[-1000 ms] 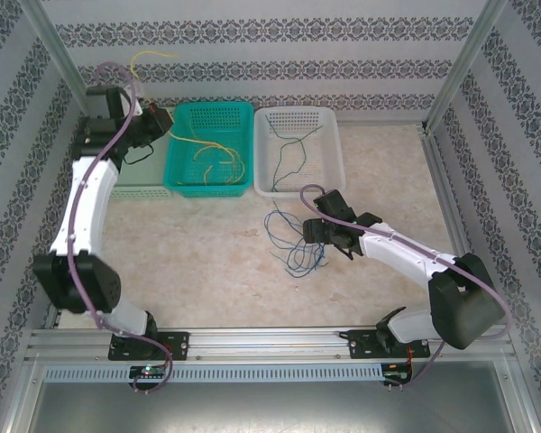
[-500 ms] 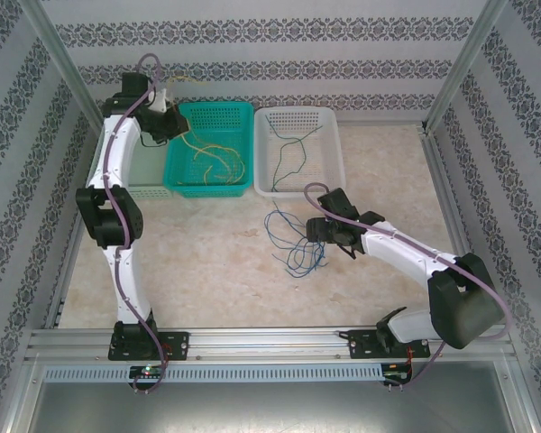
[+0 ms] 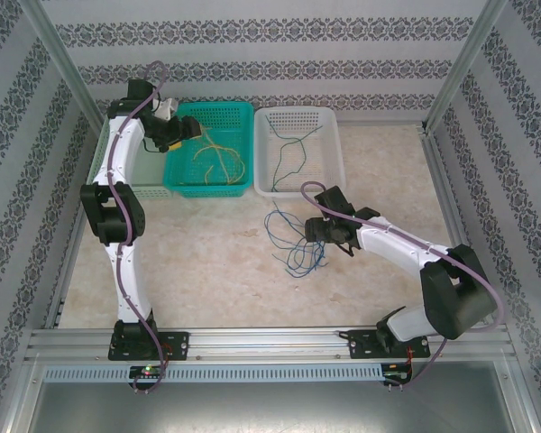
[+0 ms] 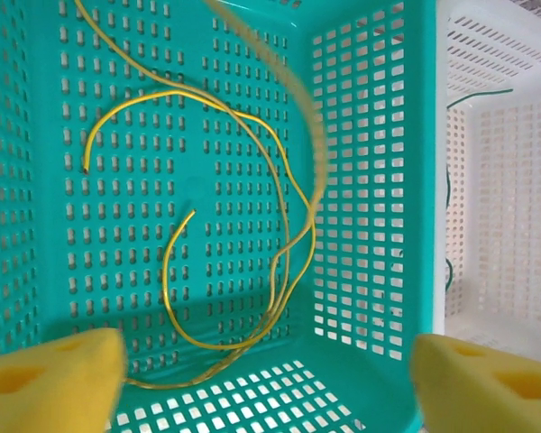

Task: Untangle the cables

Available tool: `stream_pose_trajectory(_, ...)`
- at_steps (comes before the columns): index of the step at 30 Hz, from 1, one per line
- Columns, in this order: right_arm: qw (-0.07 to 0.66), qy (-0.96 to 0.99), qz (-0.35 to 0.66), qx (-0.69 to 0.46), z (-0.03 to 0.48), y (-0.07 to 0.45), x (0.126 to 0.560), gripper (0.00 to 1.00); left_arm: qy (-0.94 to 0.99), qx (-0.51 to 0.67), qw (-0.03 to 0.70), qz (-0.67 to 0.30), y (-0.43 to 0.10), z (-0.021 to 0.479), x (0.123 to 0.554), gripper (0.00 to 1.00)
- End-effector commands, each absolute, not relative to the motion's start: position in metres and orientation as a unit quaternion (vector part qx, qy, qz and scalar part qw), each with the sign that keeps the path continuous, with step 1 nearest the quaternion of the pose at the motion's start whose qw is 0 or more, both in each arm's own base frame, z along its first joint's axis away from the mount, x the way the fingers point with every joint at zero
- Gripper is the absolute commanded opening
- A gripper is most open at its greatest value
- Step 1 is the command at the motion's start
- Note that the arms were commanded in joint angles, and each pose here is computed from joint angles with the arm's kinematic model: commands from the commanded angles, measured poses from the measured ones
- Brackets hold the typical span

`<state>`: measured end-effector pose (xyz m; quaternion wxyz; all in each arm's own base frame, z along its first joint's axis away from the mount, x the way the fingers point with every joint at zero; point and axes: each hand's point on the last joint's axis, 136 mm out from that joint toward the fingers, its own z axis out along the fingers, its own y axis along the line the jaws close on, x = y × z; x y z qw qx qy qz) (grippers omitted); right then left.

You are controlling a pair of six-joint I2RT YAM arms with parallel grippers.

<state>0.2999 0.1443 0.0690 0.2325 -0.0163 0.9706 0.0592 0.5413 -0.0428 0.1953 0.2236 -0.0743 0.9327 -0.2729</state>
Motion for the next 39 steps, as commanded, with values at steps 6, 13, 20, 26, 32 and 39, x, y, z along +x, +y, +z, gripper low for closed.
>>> stream_pose_trajectory(6,0.228,0.972,0.052,-0.007,0.074,0.139,0.3,0.75,0.939,-0.047,0.266,-0.214,-0.034,0.238,0.517,0.95)
stream_pose_trajectory(13,0.229,0.972,0.053,-0.004,0.078,0.134,0.299,0.74,0.937,-0.008,0.301,-0.175,-0.056,0.257,0.485,0.99)
stream_pose_trajectory(20,0.188,0.979,0.081,-0.007,0.066,0.142,0.286,0.65,0.927,0.071,0.331,-0.162,-0.115,0.245,0.43,1.0)
stream_pose_trajectory(26,0.164,0.981,0.103,0.016,0.06,0.147,0.279,0.65,0.923,0.083,0.307,-0.217,-0.154,0.213,0.389,1.0)
stream_pose_trajectory(32,0.165,0.967,0.186,0.057,0.077,0.167,0.286,0.65,0.934,0.131,0.266,-0.198,-0.189,0.173,0.357,1.0)
stream_pose_trajectory(39,0.113,0.966,0.223,0.066,0.071,0.186,0.282,0.54,0.93,0.149,0.269,-0.202,-0.212,0.164,0.348,1.0)
